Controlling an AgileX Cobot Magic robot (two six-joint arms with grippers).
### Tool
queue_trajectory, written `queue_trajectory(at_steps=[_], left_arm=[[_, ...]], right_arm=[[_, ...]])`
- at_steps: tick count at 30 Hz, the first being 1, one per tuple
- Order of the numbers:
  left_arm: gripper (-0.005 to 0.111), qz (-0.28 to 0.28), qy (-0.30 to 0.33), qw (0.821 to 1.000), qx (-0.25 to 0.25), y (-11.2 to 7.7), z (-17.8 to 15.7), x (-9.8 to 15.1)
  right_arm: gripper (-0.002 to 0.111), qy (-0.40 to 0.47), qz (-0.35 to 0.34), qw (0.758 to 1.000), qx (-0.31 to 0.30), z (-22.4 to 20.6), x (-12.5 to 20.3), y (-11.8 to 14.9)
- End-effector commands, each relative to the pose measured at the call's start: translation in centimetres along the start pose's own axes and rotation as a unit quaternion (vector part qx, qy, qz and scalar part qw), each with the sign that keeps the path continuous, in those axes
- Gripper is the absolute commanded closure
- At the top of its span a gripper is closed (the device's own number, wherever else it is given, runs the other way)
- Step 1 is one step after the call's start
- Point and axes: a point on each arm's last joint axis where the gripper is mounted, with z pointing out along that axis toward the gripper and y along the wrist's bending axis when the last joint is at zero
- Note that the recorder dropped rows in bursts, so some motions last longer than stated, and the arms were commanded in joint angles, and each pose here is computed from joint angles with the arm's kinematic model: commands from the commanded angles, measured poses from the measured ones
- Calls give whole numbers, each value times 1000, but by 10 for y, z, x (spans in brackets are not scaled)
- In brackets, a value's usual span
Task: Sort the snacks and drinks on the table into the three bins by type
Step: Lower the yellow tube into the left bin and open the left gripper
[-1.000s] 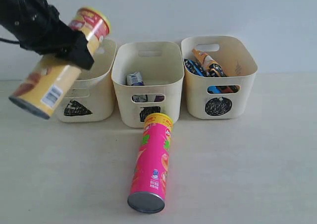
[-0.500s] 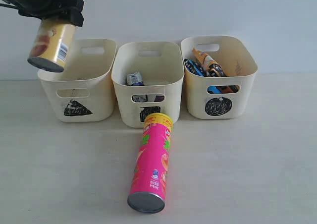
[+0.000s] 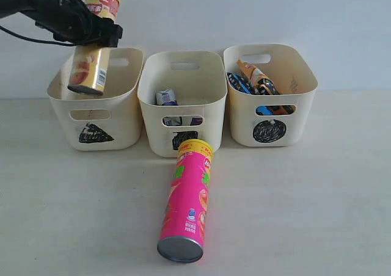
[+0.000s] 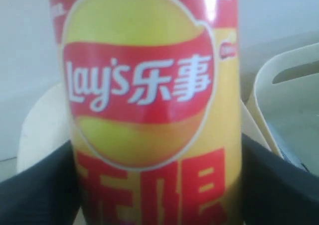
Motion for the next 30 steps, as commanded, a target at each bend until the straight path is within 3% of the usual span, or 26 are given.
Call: queue_trajectory(at_steps=[1,4,12,18,23,26,28,30], left_arm=[[101,-22,-10,1000,-4,2,14,4],[89,-22,1,1000,-3,1,20,9],[34,-23,35,999,0,1,36,25],[7,-23,40,999,0,1,35,26],[7,-13,41,999,1,1,27,20],[14,20,45,999,4,0,9,11],[28,32,48,998,6,0,-7,2],[53,41,56,998,9,0,-22,-3]], right_arm=[[108,-4,-4,1000,4,0,1,0],[108,-4,-4,1000,4,0,1,0],[108,-5,-4,1000,4,0,0,0],[108,-4,-4,1000,4,0,1,0],[108,-4,-4,1000,4,0,1,0],[108,-4,-4,1000,4,0,1,0],[108,-4,-4,1000,4,0,1,0],[108,-4,-4,1000,4,0,1,0]])
